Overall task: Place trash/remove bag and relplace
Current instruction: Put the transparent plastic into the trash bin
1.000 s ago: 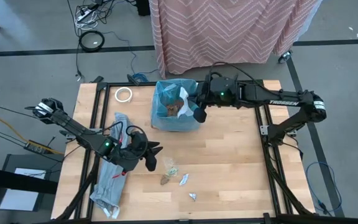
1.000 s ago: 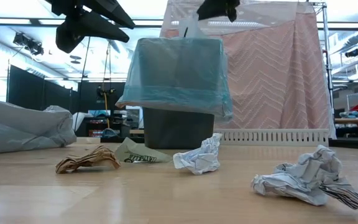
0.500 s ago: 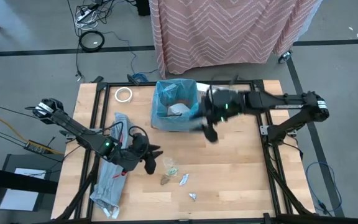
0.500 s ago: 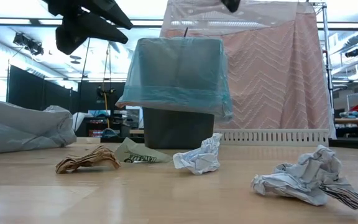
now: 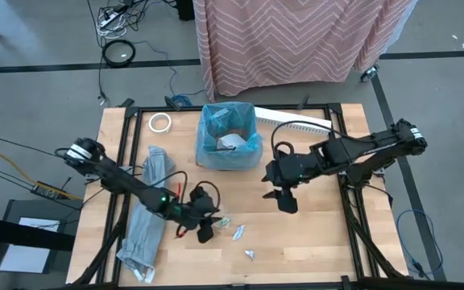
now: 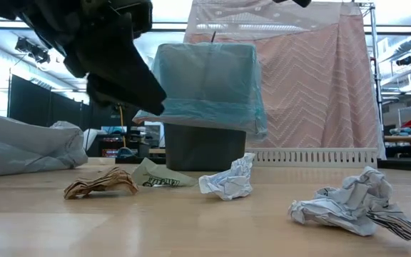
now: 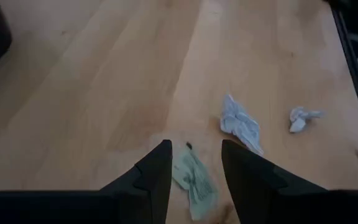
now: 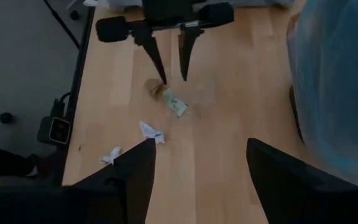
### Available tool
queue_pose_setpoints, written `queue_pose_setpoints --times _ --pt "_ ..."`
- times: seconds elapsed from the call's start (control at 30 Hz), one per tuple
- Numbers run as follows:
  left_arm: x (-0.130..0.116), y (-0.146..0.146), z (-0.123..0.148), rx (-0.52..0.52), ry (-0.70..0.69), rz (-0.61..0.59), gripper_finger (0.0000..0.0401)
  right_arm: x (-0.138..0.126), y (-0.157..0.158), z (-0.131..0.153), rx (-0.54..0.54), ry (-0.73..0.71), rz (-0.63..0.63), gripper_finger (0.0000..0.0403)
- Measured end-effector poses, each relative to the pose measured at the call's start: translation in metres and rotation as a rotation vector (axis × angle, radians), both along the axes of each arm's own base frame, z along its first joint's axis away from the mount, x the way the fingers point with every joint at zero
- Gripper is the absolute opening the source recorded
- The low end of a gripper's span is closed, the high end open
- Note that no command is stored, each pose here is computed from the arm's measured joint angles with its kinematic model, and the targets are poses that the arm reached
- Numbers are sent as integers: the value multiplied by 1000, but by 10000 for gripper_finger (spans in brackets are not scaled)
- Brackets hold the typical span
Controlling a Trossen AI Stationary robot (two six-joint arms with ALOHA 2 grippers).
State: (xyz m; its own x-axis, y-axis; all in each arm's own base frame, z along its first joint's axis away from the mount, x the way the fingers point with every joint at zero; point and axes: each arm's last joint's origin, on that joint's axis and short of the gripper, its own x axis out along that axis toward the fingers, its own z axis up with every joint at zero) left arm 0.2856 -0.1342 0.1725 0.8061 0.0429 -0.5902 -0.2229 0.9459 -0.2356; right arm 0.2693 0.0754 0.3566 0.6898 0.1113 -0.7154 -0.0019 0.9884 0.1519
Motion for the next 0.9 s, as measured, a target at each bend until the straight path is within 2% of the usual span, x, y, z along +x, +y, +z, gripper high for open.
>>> queue_pose_setpoints --times 0.13,0.4,0.53,0.73,0.83,0.9 --pt "3 1 -14 98 46 -16 150 -4 5 -2 23 34 -4 237" --pt "11 -1 -47 213 109 -69 150 -8 13 -3 70 65 3 236" --pt "16 0 -62 214 124 -58 150 -8 16 -3 88 69 1 231" --pt "20 1 -80 123 147 18 146 -9 22 -2 166 76 -8 219" --pt "21 4 -81 95 155 33 121 -10 27 -1 184 67 5 211" --pt "22 6 -81 86 158 37 83 -10 30 0 188 54 15 205"
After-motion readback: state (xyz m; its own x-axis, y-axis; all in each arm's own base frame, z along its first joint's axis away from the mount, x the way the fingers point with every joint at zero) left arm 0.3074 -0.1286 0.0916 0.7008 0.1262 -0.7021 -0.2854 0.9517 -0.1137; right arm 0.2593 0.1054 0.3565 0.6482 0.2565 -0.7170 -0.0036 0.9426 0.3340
